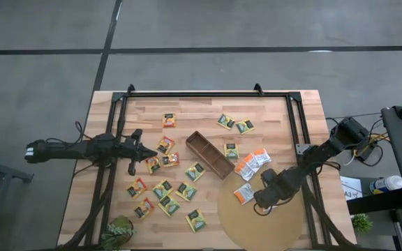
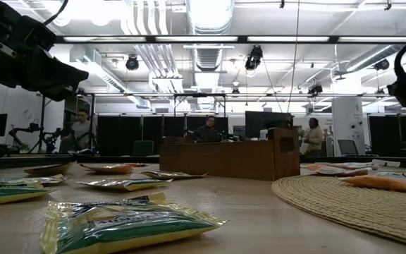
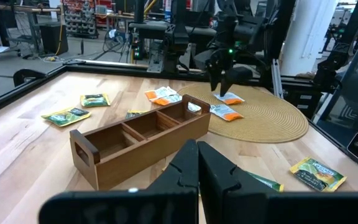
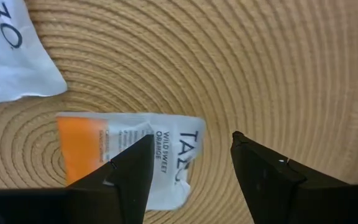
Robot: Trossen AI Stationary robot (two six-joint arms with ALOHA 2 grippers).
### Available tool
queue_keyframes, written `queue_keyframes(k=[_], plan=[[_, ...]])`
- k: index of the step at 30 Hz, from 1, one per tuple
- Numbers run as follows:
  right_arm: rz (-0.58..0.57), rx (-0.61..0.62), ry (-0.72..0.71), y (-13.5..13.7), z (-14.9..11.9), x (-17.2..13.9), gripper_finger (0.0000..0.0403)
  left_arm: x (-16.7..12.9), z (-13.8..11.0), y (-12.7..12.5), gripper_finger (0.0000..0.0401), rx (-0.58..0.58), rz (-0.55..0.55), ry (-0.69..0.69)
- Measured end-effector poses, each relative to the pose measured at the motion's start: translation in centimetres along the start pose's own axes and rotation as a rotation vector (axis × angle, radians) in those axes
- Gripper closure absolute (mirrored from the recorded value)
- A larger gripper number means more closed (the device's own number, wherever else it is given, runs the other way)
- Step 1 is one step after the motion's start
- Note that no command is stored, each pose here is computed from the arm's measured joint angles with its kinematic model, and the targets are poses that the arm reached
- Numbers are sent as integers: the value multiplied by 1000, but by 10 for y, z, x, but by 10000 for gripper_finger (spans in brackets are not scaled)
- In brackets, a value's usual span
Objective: Pick & Place Tea
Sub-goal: Put the white tea bag into the right section of the wooden organizer
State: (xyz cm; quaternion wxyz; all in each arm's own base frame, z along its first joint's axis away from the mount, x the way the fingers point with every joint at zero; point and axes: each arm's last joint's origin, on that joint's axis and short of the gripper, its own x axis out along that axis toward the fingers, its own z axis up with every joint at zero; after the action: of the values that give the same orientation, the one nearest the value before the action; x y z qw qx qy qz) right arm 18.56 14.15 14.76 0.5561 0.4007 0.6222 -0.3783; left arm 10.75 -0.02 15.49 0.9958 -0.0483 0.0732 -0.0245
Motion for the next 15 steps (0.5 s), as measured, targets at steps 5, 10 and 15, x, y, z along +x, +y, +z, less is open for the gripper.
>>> queue_keyframes(k=[5, 10, 15], plan=[[26, 0, 6, -1, 1, 8, 193, 0, 0, 0, 401, 0, 0, 0], [22, 13, 5, -3, 2, 10, 196, 0, 0, 0, 401, 0, 0, 0], [28, 16, 7, -4, 2, 10, 238, 0, 0, 0, 401, 0, 0, 0]])
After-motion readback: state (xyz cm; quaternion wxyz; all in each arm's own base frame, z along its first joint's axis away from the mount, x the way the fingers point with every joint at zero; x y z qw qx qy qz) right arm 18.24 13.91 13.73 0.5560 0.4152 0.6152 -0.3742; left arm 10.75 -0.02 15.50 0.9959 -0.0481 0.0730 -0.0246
